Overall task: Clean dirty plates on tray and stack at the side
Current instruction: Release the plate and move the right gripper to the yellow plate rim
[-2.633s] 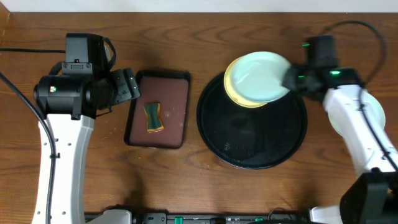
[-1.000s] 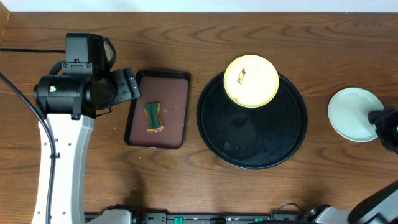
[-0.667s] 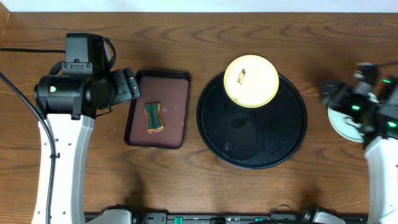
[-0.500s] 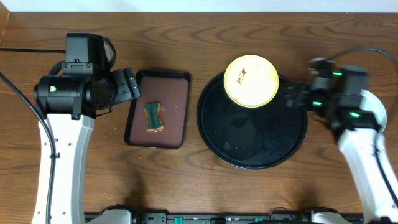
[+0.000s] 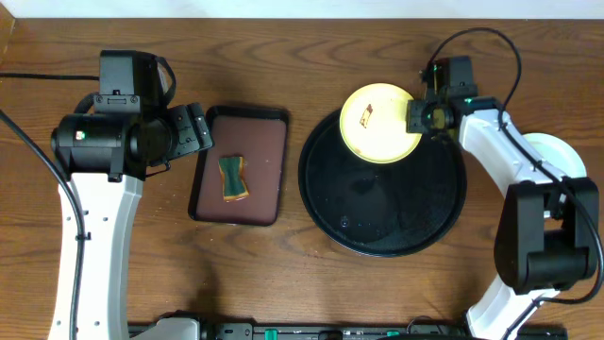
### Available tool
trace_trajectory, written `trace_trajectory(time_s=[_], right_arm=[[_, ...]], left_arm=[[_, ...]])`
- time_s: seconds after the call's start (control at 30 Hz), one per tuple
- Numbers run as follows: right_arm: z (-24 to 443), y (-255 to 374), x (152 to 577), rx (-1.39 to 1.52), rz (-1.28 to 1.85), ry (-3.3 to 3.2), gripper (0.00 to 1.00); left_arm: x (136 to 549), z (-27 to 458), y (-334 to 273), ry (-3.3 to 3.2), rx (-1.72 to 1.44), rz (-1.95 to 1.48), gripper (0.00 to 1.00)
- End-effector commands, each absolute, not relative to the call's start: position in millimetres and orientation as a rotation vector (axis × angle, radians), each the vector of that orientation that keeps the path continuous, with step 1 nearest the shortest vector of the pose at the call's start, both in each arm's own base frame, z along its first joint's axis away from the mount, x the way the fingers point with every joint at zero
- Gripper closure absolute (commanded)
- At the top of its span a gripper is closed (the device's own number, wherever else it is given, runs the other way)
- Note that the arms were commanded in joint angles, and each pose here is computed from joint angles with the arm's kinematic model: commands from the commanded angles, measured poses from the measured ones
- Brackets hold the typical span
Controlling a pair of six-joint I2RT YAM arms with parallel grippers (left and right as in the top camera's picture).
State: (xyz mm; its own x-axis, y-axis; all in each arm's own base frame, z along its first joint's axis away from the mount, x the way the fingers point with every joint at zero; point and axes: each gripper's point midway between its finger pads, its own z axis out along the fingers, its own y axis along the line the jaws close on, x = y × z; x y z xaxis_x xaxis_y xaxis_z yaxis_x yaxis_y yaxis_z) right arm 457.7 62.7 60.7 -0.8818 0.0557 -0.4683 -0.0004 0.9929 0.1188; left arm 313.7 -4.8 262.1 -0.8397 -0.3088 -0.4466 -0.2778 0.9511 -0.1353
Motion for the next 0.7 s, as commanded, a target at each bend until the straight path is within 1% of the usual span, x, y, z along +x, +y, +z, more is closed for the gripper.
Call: trace_trajectory(time_s=[0.0, 0.07, 0.17, 0.3, 0.4, 0.67], right_arm=[[62, 51, 464, 0.08, 0.11, 2.64, 0.59], [53, 47, 463, 0.104, 0.087, 2.659, 0.64], [34, 44, 461, 0.128, 0.089, 2.7, 0.67], [14, 49, 459, 0.125, 0.128, 2.739, 0.77], [8, 49, 454, 0.161, 0.13, 2.764, 0.98], [31, 49, 422, 0.179, 0.122, 2.849, 0.99]], left_arm=[[315, 268, -4, 2.612, -0.413, -0.093, 0.13], [315, 268, -4, 2.612, -0.413, -0.094, 0.12], [315, 268, -4, 2.612, -0.413, -0.093, 0.12], [315, 268, -4, 2.612, -0.413, -0.093, 0.12], [315, 268, -4, 2.612, -0.413, -0.093, 0.12], [315, 268, -4, 2.612, -0.413, -0.094, 0.12]])
